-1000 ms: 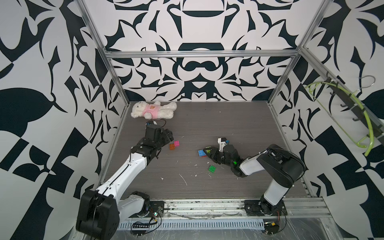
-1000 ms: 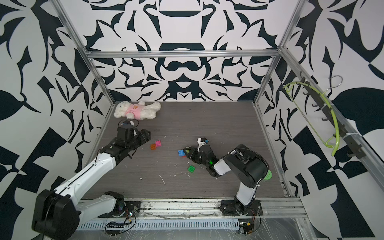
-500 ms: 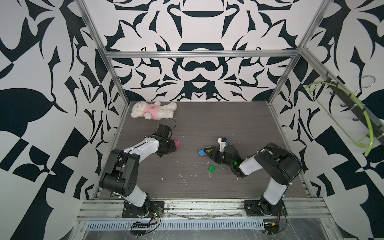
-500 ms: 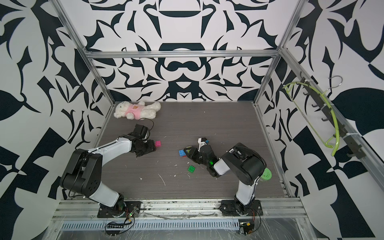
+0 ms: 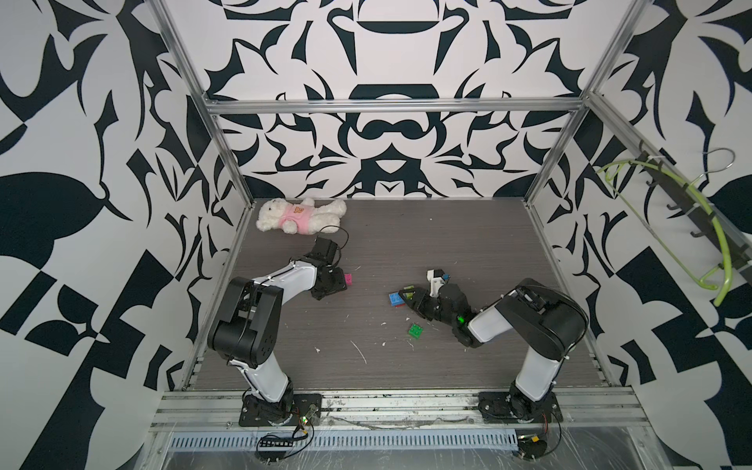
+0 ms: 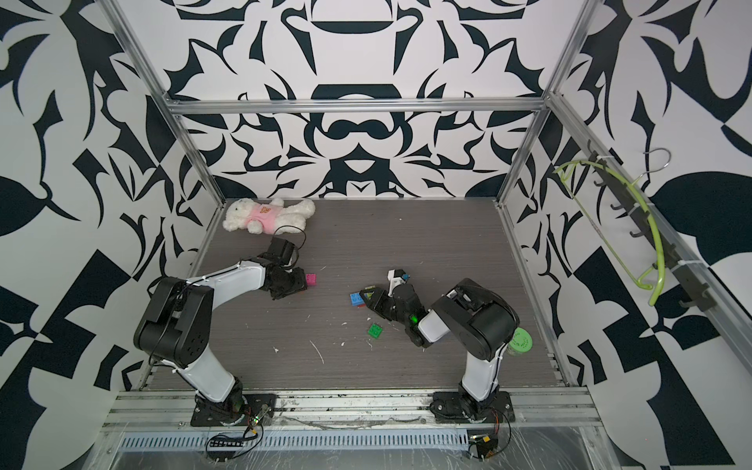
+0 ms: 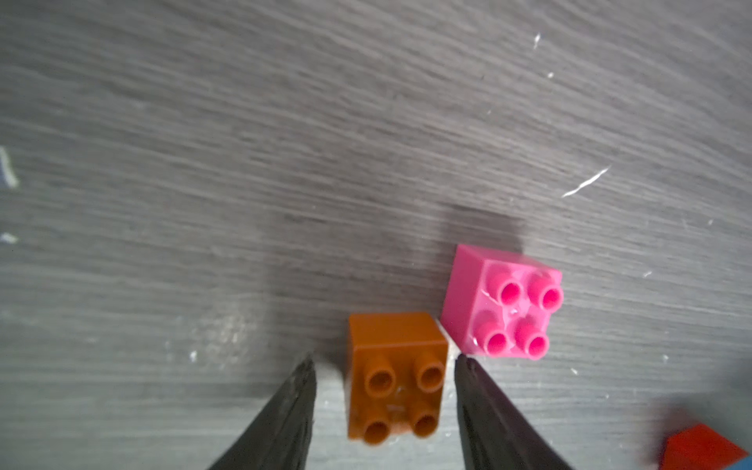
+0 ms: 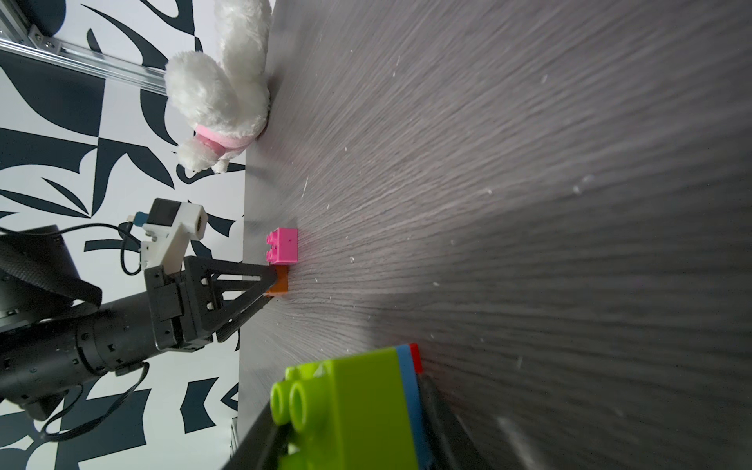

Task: Assemble the letter v with lego
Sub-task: Pick up the lego brick from the center of the board, then assemble the lego brick with the lego brick.

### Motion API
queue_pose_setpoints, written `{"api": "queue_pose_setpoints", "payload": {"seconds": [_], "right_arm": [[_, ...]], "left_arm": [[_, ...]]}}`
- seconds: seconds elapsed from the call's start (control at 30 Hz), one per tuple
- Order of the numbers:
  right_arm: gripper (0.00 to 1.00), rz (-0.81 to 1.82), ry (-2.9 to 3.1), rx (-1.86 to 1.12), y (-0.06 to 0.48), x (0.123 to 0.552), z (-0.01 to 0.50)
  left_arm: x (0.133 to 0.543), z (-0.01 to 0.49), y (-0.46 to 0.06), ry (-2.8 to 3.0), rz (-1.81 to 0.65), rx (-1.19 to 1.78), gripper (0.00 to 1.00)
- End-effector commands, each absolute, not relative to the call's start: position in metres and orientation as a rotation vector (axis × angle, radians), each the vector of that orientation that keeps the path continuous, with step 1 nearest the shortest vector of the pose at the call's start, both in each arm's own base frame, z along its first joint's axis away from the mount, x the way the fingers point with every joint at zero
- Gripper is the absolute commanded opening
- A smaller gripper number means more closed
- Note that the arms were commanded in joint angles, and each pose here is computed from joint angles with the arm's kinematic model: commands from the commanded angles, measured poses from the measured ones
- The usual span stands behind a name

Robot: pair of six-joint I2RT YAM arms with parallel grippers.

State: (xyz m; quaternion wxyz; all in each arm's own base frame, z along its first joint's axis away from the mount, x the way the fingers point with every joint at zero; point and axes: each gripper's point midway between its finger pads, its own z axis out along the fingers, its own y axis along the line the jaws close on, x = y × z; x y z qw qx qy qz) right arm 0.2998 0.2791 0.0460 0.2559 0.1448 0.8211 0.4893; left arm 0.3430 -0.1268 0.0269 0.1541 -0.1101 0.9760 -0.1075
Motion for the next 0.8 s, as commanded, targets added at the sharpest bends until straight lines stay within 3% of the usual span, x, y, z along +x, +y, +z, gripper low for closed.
{"api": "queue_pose_setpoints", "payload": {"seconds": [0.0, 0.23, 0.4, 0.57, 0.67, 0.77], "right_arm": [[0.34, 1.332, 2.232, 0.396, 0.277, 0.298, 0.044], [0.33, 1.323, 2.238, 0.402, 0.276, 0.298, 0.042], [0.32, 1.311, 2.244, 0.408, 0.275, 0.299, 0.039], [0.31, 1.276, 2.250, 0.430, 0.272, 0.300, 0.033], [0.31, 1.254, 2.253, 0.444, 0.271, 0.302, 0.030], [0.30, 1.250, 2.245, 0.463, 0.271, 0.305, 0.029]], "left_arm": [[0.344, 0.019, -0.124, 2.823, -0.278, -0.326, 0.59], [0.336, 0.028, -0.132, 2.838, -0.220, -0.295, 0.32], [0.319, 0.067, -0.156, 2.795, -0.145, -0.329, 0.26], [0.299, 0.102, -0.199, 2.707, -0.265, -0.357, 0.22], [0.293, 0.109, -0.224, 2.633, -0.388, -0.429, 0.14], [0.286, 0.109, -0.247, 2.625, -0.431, -0.436, 0.13]]}}
